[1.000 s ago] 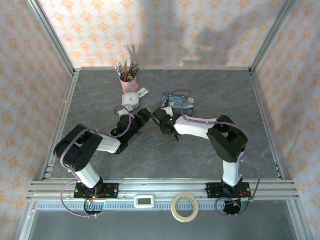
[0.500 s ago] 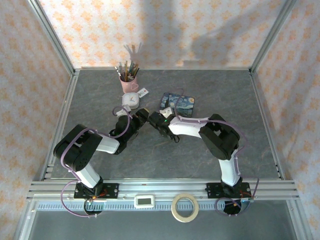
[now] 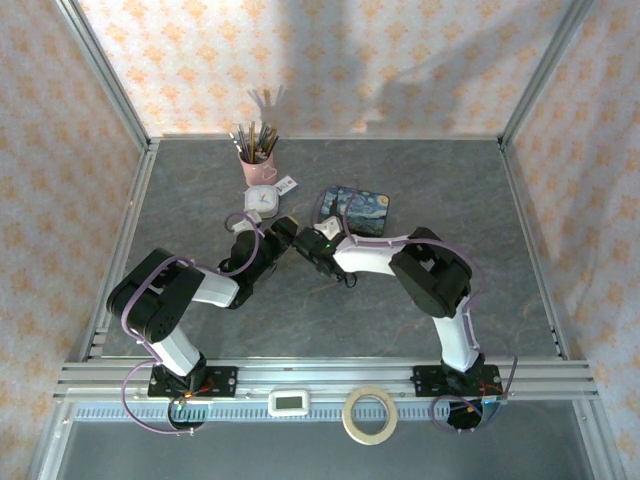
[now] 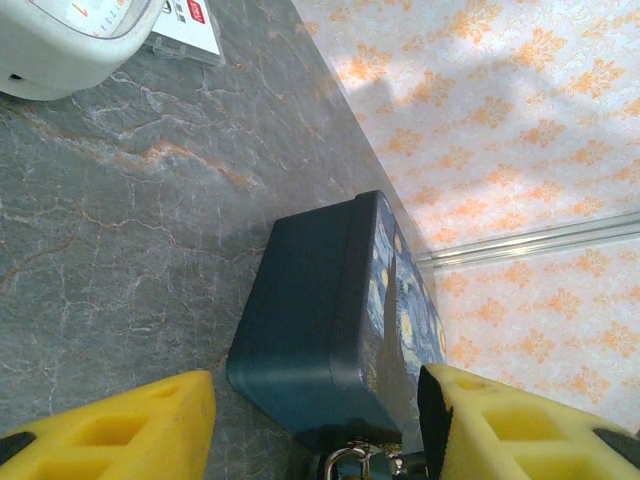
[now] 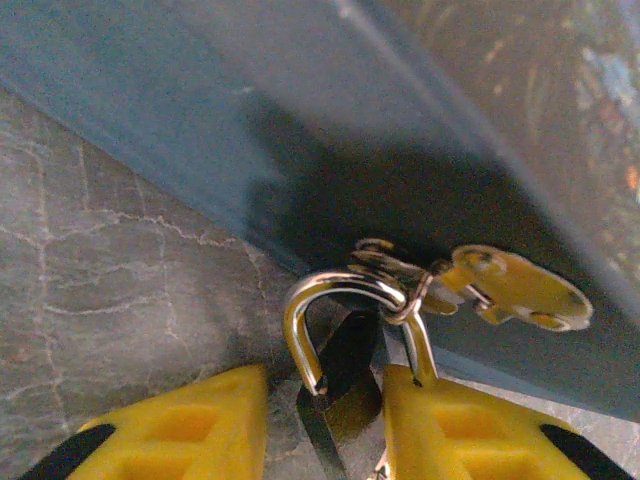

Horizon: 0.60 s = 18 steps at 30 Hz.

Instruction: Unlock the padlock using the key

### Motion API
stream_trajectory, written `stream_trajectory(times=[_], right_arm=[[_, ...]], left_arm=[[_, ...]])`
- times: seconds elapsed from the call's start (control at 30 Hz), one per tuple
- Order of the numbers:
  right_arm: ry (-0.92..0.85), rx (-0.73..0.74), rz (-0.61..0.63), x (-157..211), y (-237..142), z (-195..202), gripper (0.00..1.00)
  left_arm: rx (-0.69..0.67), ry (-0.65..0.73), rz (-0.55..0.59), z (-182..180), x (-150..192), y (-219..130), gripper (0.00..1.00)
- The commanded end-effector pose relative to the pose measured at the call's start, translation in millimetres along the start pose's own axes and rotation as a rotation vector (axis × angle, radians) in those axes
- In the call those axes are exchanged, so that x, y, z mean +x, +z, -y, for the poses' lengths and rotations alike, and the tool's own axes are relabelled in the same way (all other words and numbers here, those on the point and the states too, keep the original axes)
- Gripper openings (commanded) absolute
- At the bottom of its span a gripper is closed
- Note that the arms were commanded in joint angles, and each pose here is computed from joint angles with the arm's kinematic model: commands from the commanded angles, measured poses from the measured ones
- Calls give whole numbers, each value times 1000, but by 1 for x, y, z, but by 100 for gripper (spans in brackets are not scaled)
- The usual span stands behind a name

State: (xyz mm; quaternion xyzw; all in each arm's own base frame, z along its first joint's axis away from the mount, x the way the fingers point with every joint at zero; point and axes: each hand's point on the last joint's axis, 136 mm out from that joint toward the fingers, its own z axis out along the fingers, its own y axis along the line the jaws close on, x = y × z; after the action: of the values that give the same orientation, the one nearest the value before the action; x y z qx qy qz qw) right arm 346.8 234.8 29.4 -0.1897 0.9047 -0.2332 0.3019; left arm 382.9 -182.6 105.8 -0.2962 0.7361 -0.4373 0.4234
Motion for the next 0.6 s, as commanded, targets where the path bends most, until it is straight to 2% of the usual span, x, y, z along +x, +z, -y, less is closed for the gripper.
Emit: stream_trajectory(times=[0.0,0.27,0.57], right_arm=[[-25,40,-16,13,10,4,32],[37,-28,-6,1,8,14,9],[198,-485,11,-31,-17,10,0]], left_arm=[[57,-7,22,15,-9,-2,53],[64,-14,22,16,-9,-3,53],[81,-24,19,17,-8,-5,53]])
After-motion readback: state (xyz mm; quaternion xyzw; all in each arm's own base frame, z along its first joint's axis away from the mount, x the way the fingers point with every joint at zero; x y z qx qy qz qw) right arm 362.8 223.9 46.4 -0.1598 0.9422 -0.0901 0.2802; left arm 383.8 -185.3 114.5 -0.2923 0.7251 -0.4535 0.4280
